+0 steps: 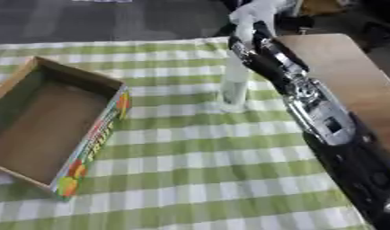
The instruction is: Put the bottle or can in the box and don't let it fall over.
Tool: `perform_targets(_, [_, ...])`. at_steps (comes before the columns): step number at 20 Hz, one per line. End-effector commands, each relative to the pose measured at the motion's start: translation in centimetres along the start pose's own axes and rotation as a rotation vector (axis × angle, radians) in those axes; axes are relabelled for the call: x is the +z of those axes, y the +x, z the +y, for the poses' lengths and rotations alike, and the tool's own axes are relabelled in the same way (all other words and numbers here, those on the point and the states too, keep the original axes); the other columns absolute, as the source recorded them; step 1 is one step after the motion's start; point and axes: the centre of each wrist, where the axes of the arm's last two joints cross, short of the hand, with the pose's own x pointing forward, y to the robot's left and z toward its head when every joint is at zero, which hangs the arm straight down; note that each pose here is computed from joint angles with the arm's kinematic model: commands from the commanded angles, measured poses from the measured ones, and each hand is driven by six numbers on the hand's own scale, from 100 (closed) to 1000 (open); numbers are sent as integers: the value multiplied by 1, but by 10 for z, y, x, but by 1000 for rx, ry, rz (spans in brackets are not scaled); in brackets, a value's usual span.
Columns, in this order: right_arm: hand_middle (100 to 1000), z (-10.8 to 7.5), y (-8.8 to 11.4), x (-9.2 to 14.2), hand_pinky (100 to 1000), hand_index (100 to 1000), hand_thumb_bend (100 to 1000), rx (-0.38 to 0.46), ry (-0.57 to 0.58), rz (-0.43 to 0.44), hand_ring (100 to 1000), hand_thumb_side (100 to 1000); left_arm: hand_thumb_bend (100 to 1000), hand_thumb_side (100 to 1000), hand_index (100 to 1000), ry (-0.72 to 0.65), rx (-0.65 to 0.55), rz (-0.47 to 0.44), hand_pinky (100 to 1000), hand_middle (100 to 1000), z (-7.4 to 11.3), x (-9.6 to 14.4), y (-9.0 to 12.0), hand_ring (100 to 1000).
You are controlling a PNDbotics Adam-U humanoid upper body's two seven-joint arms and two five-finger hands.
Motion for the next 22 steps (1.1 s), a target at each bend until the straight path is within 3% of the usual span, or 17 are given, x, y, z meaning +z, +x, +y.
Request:
perform_targets(1, [1000,-7,10,-4,963,1000,100,31,-14,-22,1000,679,169,847,818,-17,-13,-27,1000,746,2,-6,7,557])
perform_targets(22, [1000,-5,11,-10,969,1000,100,59,-22,3,1000,663,167,849,818,-22,-12,-21,1000,742,1,-5,6,552])
